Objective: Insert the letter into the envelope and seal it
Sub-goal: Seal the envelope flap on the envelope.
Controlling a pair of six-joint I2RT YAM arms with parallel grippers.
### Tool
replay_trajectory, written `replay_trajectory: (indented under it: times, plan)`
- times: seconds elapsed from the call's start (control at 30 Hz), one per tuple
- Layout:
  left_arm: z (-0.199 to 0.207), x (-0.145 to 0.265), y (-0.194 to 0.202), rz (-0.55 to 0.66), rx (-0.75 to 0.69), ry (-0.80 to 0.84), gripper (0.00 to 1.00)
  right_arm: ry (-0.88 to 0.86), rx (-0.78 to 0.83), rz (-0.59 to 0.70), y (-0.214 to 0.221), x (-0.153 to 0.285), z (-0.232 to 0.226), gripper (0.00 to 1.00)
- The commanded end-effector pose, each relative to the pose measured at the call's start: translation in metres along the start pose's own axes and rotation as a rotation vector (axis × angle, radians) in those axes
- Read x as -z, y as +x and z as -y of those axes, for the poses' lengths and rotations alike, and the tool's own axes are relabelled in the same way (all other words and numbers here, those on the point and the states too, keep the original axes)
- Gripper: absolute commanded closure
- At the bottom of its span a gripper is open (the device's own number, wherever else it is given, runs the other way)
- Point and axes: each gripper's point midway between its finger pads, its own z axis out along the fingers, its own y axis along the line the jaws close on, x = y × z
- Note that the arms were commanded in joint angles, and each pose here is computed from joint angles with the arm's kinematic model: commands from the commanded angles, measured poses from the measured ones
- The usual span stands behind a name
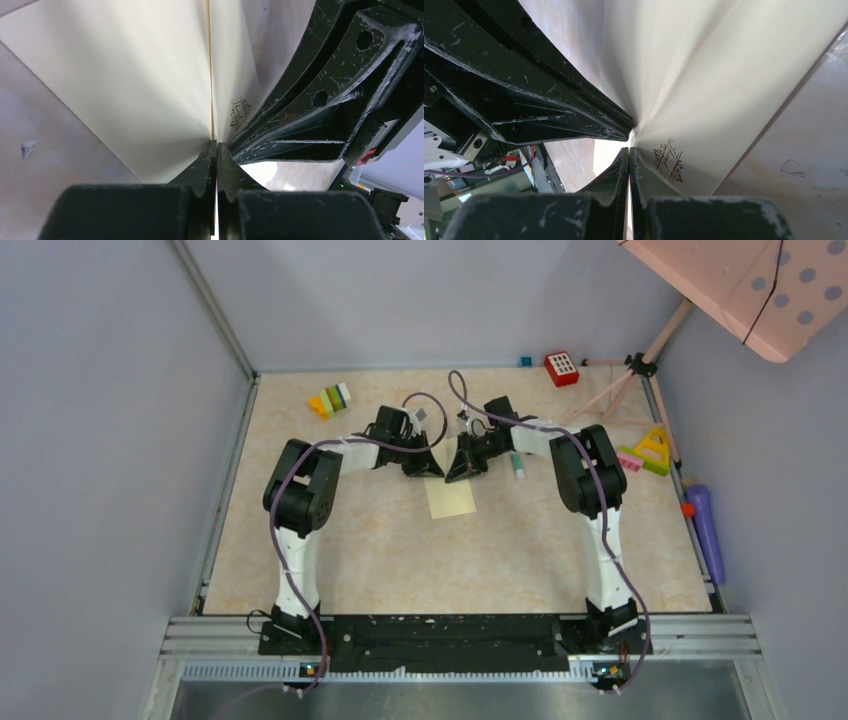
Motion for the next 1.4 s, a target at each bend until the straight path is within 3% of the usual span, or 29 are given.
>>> replay_trajectory:
  times: [0.0, 0.47, 0.7, 0.87, 1.1, 1.37]
  plan:
    - [-0.045, -0.007, 0.024, -0.041, 0.054, -0.141, 1.0, 0.059, 0.001, -0.033, 0.015, 0.001, 0.015, 1.0]
    - [-0.046, -0.006, 0.023, -0.035, 0.053, -0.15, 1.0, 0.056, -0.008, -0.074, 0.046, 0.024, 0.02, 1.0]
    - [-0.04, -0.008, 0.022, -0.038, 0.045, -0.116, 1.0, -0.08, 0.107, 0.036, -0.001, 0.043, -0.033, 1.0]
    - [-0.033, -0.007, 0.019, -0.039, 0.038, -0.093, 1.0, -0.131, 0.069, 0.116, -0.025, 0.049, -0.037, 1.0]
    - [-0.005, 0.003, 0.005, -0.017, 0.01, -0.004, 1.0, 0.094, 0.016, 0.123, -0.024, 0.033, 0.02, 1.0]
    - [0.037, 0.015, -0.011, -0.009, -0.023, 0.137, 0.96, 0.213, 0.024, 0.079, -0.01, 0.022, 0.045, 1.0]
